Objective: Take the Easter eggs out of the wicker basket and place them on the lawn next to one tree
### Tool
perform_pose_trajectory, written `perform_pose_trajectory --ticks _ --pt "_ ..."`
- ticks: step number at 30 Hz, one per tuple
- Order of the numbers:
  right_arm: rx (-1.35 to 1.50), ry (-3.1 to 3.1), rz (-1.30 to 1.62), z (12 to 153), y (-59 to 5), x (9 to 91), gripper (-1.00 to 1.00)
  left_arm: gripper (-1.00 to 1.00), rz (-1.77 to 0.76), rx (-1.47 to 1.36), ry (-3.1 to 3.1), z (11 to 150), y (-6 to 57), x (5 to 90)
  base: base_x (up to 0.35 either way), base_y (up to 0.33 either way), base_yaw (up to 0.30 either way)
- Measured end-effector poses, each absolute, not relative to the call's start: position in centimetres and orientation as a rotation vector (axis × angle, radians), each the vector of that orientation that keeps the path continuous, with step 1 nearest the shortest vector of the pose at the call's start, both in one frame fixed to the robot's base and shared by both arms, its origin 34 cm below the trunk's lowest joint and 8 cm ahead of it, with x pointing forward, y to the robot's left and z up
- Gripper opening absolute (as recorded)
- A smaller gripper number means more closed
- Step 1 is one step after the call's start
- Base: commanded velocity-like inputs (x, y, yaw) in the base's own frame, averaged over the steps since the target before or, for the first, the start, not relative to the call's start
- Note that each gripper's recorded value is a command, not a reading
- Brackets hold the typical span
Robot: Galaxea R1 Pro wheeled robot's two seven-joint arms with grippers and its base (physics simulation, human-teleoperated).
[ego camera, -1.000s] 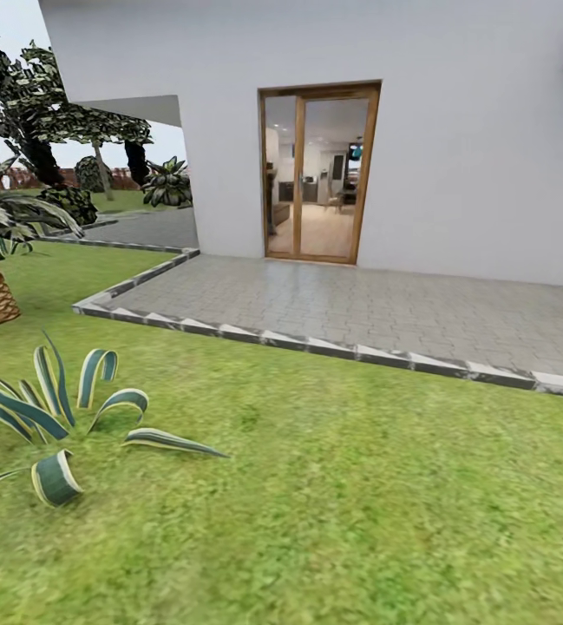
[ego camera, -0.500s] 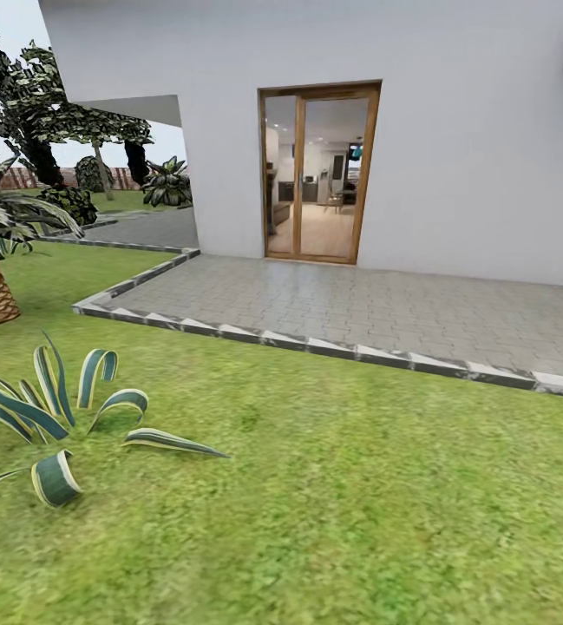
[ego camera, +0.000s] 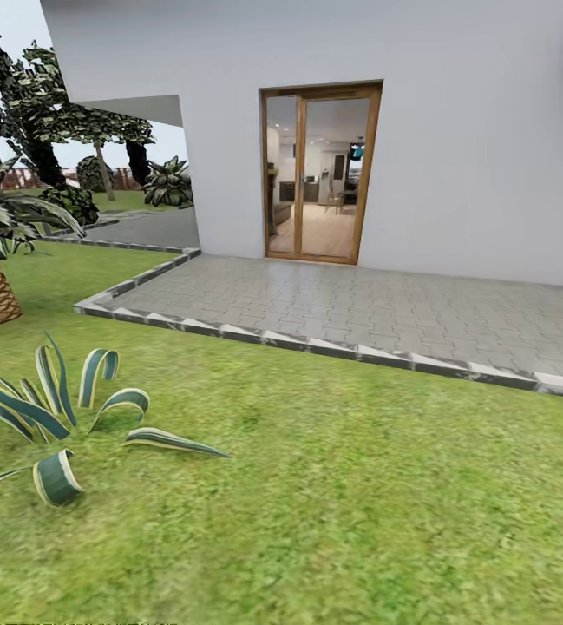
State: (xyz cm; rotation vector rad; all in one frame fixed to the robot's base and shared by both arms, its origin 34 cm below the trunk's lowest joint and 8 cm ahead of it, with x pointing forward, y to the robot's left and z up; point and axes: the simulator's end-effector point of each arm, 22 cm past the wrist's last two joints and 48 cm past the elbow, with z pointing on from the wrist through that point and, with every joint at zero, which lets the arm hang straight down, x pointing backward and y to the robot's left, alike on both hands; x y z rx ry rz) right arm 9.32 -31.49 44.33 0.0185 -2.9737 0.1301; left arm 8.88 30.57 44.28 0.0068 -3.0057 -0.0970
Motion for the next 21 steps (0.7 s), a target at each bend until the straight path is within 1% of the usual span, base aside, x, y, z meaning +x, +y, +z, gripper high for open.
perform_pose_trajectory --ticks 17,21 --pt "0.026 -2.976 0.135 44.33 -31.57 9.39 1.0 1.0 -0.094 0.001 -3.005 44.28 30.48 8.83 0.0 0.0 0.247" --pt "0.032 -2.976 0.135 44.34 -31.6 9.37 1.0 1.0 -0.094 0.001 -3.004 44.29 30.48 8.81 0.194 0.0 0.092"
